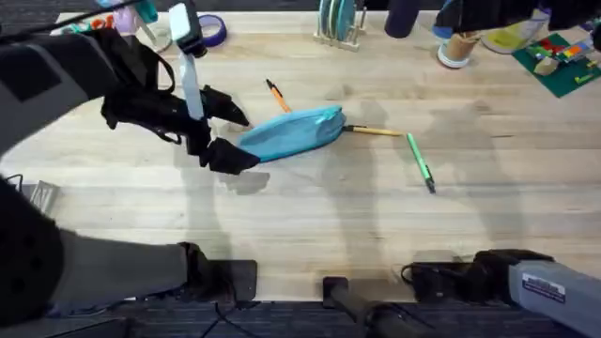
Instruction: Unzip the bag, pick up the pens from the table one at a time and place them inside, then zip the bag closed.
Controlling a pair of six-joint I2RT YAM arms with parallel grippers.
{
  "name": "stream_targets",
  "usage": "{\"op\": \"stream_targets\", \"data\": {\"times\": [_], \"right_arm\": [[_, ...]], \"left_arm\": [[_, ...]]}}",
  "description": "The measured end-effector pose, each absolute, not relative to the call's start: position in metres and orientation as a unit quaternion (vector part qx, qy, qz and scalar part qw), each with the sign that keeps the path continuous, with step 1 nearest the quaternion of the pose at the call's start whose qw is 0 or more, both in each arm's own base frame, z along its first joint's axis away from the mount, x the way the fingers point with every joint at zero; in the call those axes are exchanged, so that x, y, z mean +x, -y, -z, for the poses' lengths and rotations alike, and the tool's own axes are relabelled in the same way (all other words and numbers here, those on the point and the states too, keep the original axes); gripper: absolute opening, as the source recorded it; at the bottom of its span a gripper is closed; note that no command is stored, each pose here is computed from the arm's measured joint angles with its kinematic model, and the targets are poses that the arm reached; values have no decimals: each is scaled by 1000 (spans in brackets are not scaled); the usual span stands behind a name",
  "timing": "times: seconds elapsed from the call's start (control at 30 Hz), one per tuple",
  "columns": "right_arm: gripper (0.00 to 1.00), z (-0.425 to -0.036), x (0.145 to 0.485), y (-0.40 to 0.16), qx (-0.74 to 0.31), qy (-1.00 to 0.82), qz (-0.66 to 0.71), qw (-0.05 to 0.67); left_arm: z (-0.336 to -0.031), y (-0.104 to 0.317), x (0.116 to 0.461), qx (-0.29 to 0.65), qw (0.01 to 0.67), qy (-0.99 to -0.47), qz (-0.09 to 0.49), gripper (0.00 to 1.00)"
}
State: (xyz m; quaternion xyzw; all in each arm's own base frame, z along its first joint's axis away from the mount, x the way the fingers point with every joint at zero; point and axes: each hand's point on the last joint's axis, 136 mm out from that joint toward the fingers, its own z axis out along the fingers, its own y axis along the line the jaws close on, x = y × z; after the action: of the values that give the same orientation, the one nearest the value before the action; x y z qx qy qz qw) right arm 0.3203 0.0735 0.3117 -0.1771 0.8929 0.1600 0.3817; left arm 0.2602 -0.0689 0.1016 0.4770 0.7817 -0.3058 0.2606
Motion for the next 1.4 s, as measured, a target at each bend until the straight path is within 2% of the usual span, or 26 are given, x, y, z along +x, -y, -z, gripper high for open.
{"op": "stream_targets", "data": {"times": [0.2, 0.4, 0.43, 0.53, 0.63, 0.73, 0.77, 0.8, 1.4], "right_arm": [[996, -310, 319, -74, -178, -894, -160, 378], [996, -309, 318, -74, -177, -896, -161, 375], [996, -309, 318, -74, -177, -896, -161, 375], [997, -309, 318, -74, -177, -895, -161, 375], [997, -309, 318, -74, -177, -895, -161, 375], [997, -309, 318, -74, -177, -896, -161, 375], [997, -309, 318, -74, -177, -896, -161, 375], [997, -309, 318, -74, -177, -896, -161, 375], [996, -301, 308, -73, -173, -906, -166, 350]], "left_arm": [[-87, 69, 262, 473, 246, -783, 321, 995], [-86, 69, 262, 473, 246, -782, 323, 997], [-86, 69, 262, 473, 246, -782, 323, 972], [-86, 69, 262, 474, 246, -781, 322, 761], [-87, 69, 264, 477, 251, -779, 320, 411], [-88, 68, 266, 475, 257, -779, 319, 153], [-89, 68, 266, 475, 259, -778, 319, 77], [-89, 68, 267, 476, 259, -778, 319, 54], [-89, 68, 266, 476, 259, -778, 319, 45]]}}
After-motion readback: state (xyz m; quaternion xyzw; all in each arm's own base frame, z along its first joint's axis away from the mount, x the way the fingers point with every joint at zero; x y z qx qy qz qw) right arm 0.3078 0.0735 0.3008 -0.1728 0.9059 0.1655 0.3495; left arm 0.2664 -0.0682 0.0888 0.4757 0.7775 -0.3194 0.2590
